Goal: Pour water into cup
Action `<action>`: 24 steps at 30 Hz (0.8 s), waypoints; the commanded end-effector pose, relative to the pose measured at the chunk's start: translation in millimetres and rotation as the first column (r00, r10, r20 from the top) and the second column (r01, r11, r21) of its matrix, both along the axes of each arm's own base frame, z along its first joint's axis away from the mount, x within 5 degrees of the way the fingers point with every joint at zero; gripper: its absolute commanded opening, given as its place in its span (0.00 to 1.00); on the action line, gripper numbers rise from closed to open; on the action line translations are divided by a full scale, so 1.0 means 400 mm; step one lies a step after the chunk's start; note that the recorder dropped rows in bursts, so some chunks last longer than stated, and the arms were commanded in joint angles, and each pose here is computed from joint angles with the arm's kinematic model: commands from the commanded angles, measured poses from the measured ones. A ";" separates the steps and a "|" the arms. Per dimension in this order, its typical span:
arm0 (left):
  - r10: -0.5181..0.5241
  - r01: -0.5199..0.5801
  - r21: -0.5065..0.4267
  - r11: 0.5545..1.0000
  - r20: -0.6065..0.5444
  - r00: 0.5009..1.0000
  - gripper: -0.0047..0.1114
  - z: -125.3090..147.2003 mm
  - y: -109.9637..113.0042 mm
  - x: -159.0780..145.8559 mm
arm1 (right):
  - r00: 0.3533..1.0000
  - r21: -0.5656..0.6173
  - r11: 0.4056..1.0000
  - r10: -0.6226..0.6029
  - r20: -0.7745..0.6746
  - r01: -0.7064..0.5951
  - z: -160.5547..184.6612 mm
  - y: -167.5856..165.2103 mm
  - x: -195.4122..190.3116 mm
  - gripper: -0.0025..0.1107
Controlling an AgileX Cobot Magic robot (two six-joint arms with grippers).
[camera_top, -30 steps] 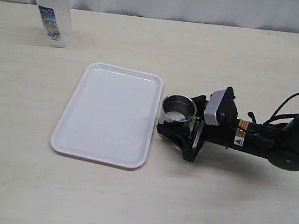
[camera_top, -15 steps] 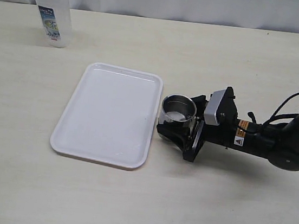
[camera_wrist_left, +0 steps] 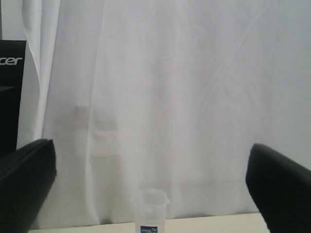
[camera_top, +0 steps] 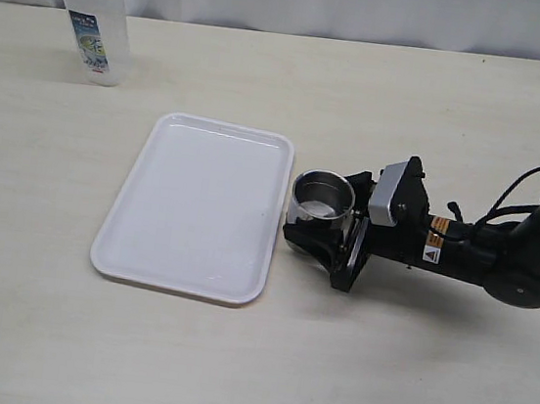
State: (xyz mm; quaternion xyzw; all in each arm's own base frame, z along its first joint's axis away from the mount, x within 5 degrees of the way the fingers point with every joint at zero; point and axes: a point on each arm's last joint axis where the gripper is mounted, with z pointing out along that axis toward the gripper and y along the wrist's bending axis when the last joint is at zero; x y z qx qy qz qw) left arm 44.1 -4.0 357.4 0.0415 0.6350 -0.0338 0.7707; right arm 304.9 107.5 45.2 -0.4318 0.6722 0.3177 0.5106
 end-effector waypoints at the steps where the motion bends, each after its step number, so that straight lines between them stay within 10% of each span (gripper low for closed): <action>1: 0.013 -0.017 0.154 0.988 0.027 1.000 0.95 -0.060 -0.004 0.005 | 1.000 0.005 1.000 -0.006 0.004 0.006 0.002 0.000 0.002 0.06; 24: 0.104 -0.080 0.189 0.979 -0.122 0.987 0.95 -0.307 0.005 0.016 | 1.000 0.005 1.000 -0.006 0.004 0.006 0.002 0.000 0.002 0.06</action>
